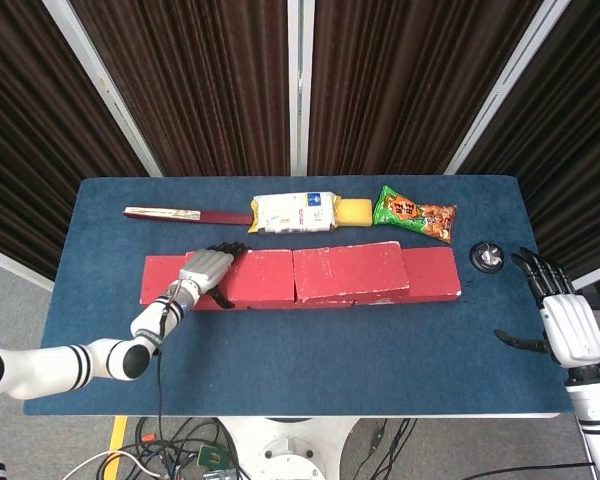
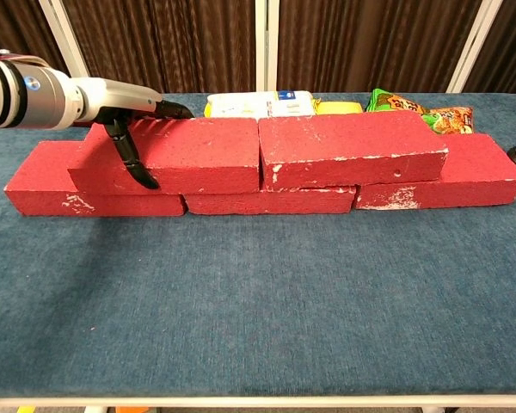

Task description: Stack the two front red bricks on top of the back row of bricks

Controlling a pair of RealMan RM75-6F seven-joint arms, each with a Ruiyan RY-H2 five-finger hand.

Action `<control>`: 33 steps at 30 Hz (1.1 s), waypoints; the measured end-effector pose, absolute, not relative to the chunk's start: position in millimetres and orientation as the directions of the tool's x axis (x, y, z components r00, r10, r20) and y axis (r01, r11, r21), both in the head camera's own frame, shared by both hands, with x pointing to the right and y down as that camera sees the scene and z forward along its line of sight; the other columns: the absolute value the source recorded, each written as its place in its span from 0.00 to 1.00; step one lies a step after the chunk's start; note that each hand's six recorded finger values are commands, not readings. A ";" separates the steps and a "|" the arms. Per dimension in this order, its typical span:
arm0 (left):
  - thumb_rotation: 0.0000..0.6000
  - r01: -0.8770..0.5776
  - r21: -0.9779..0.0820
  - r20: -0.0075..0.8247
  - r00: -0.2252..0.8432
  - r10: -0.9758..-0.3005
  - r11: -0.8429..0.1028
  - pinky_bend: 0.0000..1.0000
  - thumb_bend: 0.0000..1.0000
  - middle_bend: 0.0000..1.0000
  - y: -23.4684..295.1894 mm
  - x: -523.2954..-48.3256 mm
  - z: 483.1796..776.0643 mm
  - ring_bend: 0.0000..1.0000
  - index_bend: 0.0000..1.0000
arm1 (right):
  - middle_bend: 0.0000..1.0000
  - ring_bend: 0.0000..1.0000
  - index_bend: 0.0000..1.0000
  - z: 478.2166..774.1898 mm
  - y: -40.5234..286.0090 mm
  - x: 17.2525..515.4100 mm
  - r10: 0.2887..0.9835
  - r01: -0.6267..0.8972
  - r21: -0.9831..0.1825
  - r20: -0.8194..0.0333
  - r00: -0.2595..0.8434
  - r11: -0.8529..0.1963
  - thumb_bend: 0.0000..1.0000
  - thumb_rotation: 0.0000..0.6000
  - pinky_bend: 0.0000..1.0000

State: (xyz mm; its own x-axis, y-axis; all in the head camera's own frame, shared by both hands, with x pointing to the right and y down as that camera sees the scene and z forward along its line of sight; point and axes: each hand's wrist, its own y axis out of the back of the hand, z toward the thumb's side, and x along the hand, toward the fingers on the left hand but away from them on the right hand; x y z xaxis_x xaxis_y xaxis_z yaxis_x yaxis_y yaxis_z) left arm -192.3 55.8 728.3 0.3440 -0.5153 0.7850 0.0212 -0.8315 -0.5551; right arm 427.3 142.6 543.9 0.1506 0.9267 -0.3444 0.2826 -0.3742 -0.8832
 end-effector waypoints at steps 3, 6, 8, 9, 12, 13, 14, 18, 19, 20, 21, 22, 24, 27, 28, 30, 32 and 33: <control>1.00 0.019 -0.559 0.782 0.344 -0.519 -0.829 0.13 0.13 0.00 55.7 -192.1 728.4 0.00 0.00 | 0.00 0.00 0.00 544.4 142.7 427.4 0.926 0.283 -0.882 -0.347 0.150 -0.376 0.00 1.00 0.00; 1.00 0.021 -0.563 0.779 0.346 -0.523 -0.826 0.12 0.13 0.00 55.3 -191.3 727.9 0.00 0.00 | 0.00 0.00 0.00 544.8 142.6 428.0 0.925 0.283 -0.882 -0.348 0.149 -0.377 0.00 1.00 0.00; 1.00 0.023 -0.568 0.777 0.346 -0.526 -0.823 0.12 0.13 0.00 54.5 -190.8 727.5 0.00 0.00 | 0.00 0.00 0.00 544.9 142.5 428.4 0.925 0.284 -0.881 -0.349 0.148 -0.378 0.00 1.00 0.00; 1.00 0.023 -0.569 0.776 0.346 -0.528 -0.822 0.12 0.13 0.00 54.1 -190.7 727.3 0.00 0.00 | 0.00 0.00 0.00 545.0 142.6 428.7 0.925 0.285 -0.881 -0.349 0.147 -0.378 0.00 1.00 0.00; 1.00 0.024 -0.570 0.776 0.345 -0.528 -0.821 0.12 0.13 0.00 53.8 -190.9 727.2 0.00 0.00 | 0.00 0.00 0.00 544.8 142.7 428.7 0.926 0.285 -0.881 -0.349 0.148 -0.377 0.00 1.00 0.00; 1.00 0.025 -0.568 0.777 0.345 -0.527 -0.822 0.12 0.13 0.00 54.0 -190.9 727.2 0.00 0.00 | 0.00 0.00 0.00 544.8 142.7 428.7 0.926 0.285 -0.881 -0.349 0.148 -0.377 0.00 1.00 0.00; 1.00 0.027 -0.566 0.779 0.345 -0.523 -0.824 0.12 0.13 0.00 54.4 -190.9 727.2 0.00 0.00 | 0.00 0.00 0.00 544.7 142.6 428.7 0.926 0.285 -0.881 -0.349 0.148 -0.377 0.00 1.00 0.00; 1.00 0.030 -0.561 0.782 0.347 -0.518 -0.827 0.12 0.13 0.00 54.9 -189.8 726.3 0.00 0.00 | 0.00 0.00 0.00 544.5 142.4 428.4 0.926 0.285 -0.881 -0.348 0.148 -0.377 0.00 1.00 0.00; 1.00 0.029 -0.561 0.782 0.347 -0.518 -0.827 0.12 0.13 0.00 54.9 -189.6 726.1 0.00 0.00 | 0.00 0.00 0.00 544.4 142.4 428.3 0.926 0.285 -0.881 -0.348 0.148 -0.377 0.00 1.00 0.00; 1.00 0.029 -0.561 0.781 0.348 -0.518 -0.827 0.12 0.13 0.00 54.7 -189.6 725.9 0.00 0.00 | 0.00 0.00 0.00 544.4 142.4 428.3 0.926 0.285 -0.881 -0.348 0.148 -0.377 0.00 1.00 0.00; 1.00 0.029 -0.561 0.781 0.348 -0.518 -0.827 0.12 0.13 0.00 54.6 -189.6 725.7 0.00 0.00 | 0.00 0.00 0.00 544.4 142.5 428.3 0.926 0.285 -0.881 -0.348 0.148 -0.377 0.00 1.00 0.00; 1.00 0.028 -0.561 0.781 0.348 -0.518 -0.827 0.12 0.13 0.00 54.6 -189.7 725.7 0.00 0.00 | 0.00 0.00 0.00 544.3 142.6 428.4 0.926 0.285 -0.881 -0.348 0.147 -0.377 0.00 1.00 0.00; 1.00 0.023 -0.560 0.781 0.348 -0.518 -0.828 0.11 0.13 0.00 54.5 -189.9 725.7 0.00 0.00 | 0.00 0.00 0.00 544.0 142.6 428.4 0.926 0.285 -0.882 -0.347 0.147 -0.376 0.00 1.00 0.00; 1.00 0.024 -0.560 0.781 0.349 -0.518 -0.828 0.09 0.13 0.00 54.4 -190.4 726.1 0.00 0.00 | 0.00 0.00 0.00 543.9 142.7 428.7 0.926 0.285 -0.881 -0.348 0.147 -0.376 0.00 1.00 0.00; 1.00 0.023 -0.560 0.781 0.349 -0.518 -0.828 0.09 0.13 0.00 54.5 -190.4 726.2 0.00 0.00 | 0.00 0.00 0.00 544.0 142.7 428.7 0.926 0.285 -0.881 -0.349 0.147 -0.377 0.00 1.00 0.00; 1.00 0.021 -0.560 0.781 0.348 -0.519 -0.829 0.08 0.13 0.00 54.6 -190.6 726.6 0.00 0.00 | 0.00 0.00 0.00 544.1 142.7 428.7 0.925 0.286 -0.881 -0.350 0.147 -0.378 0.00 1.00 0.00; 1.00 0.021 -0.557 0.782 0.348 -0.516 -0.830 0.08 0.13 0.00 54.9 -190.7 726.9 0.00 0.00 | 0.00 0.00 0.00 544.2 142.7 428.8 0.925 0.287 -0.880 -0.349 0.147 -0.378 0.00 1.00 0.00; 1.00 0.021 -0.555 0.783 0.349 -0.515 -0.831 0.08 0.13 0.00 55.1 -190.6 726.9 0.00 0.00 | 0.00 0.00 0.00 544.2 142.8 429.0 0.926 0.288 -0.880 -0.349 0.146 -0.377 0.00 1.00 0.00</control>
